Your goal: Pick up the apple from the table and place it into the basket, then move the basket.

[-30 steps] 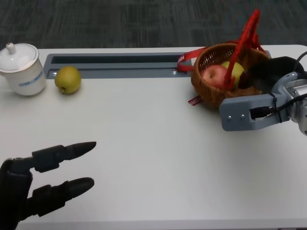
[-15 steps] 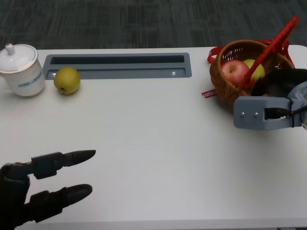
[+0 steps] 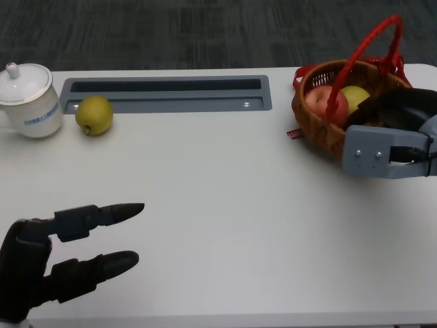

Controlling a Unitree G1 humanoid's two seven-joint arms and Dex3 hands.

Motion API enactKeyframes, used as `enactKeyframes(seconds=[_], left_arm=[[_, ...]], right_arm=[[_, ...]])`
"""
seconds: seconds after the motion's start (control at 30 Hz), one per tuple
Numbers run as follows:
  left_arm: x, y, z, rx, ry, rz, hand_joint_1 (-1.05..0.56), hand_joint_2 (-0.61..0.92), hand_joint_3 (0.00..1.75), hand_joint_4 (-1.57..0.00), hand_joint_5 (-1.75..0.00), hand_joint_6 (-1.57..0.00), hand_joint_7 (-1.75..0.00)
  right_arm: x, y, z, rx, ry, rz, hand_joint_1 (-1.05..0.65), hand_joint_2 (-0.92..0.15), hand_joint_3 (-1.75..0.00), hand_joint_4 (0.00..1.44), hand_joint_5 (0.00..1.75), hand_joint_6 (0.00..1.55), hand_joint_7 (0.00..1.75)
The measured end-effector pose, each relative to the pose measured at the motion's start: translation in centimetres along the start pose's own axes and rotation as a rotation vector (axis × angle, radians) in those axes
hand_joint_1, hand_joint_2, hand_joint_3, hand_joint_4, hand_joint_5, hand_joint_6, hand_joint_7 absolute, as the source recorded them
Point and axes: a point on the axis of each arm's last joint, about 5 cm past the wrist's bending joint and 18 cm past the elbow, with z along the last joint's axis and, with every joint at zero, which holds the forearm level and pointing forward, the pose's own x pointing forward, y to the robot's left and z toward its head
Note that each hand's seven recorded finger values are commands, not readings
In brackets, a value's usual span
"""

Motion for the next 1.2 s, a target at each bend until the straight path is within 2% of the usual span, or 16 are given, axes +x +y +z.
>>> enactKeyframes(seconds=[0.13,0.33,0.47,0.63,0.8,0.9,1.07,1.2], left_arm=[[0.2,-0.2,-0.1,-0.008,0.0,-0.008,-0.34,0.84,0.0,-1.04,0.0,-0.99,0.0],[0.6,-0.3,-0.3,-0.022,-0.006,-0.017,-0.34,0.84,0.0,-1.04,0.0,-0.98,0.0],[1.1,-0.4,-0.4,-0.022,-0.017,-0.018,-0.36,0.84,0.0,-1.05,-0.01,-0.98,0.0],[1.4,-0.4,-0.5,-0.021,-0.021,-0.023,-0.37,0.84,0.0,-1.05,-0.01,-0.99,-0.01],[1.7,-0.5,-0.6,-0.023,-0.031,-0.022,-0.37,0.84,0.0,-1.05,0.0,-0.98,0.0],[1.9,-0.5,-0.6,-0.026,-0.035,-0.023,-0.38,0.84,0.0,-1.05,0.0,-0.98,0.0],[2.3,-0.7,-0.8,-0.037,-0.056,-0.026,-0.37,0.84,0.0,-1.05,-0.01,-0.98,0.0],[2.5,-0.8,-0.8,-0.04,-0.068,-0.028,-0.35,0.84,0.0,-1.06,-0.01,-0.98,0.0]], right_arm=[[-0.1,-0.3,-0.2,0.013,-0.03,-0.008,-0.98,-0.8,0.0,0.26,0.0,0.16,0.0],[-0.4,-1.1,-0.8,0.07,-0.053,-0.029,-0.87,-0.74,0.0,0.3,0.01,0.23,0.02],[-0.6,-1.8,-1.3,0.123,-0.07,-0.057,-0.84,-0.76,-0.01,0.31,0.01,0.24,0.01],[-1.3,-2.3,-2.1,0.205,-0.148,-0.124,-0.82,-0.78,-0.01,0.36,0.02,0.27,0.01],[-2.7,-1.5,-3.4,0.266,-0.242,-0.165,-0.83,-0.82,-0.01,0.39,0.02,0.3,0.02],[-3.7,-0.7,-4.0,0.315,-0.334,-0.212,-0.77,-0.83,-0.01,0.44,0.03,0.35,0.02],[-5.7,1.1,-4.2,0.395,-0.504,-0.291,-0.69,-0.85,-0.01,0.5,0.02,0.41,0.02],[-7.3,3.0,-3.9,0.466,-0.585,-0.304,-0.66,-0.87,-0.01,0.5,0.01,0.41,0.01]])
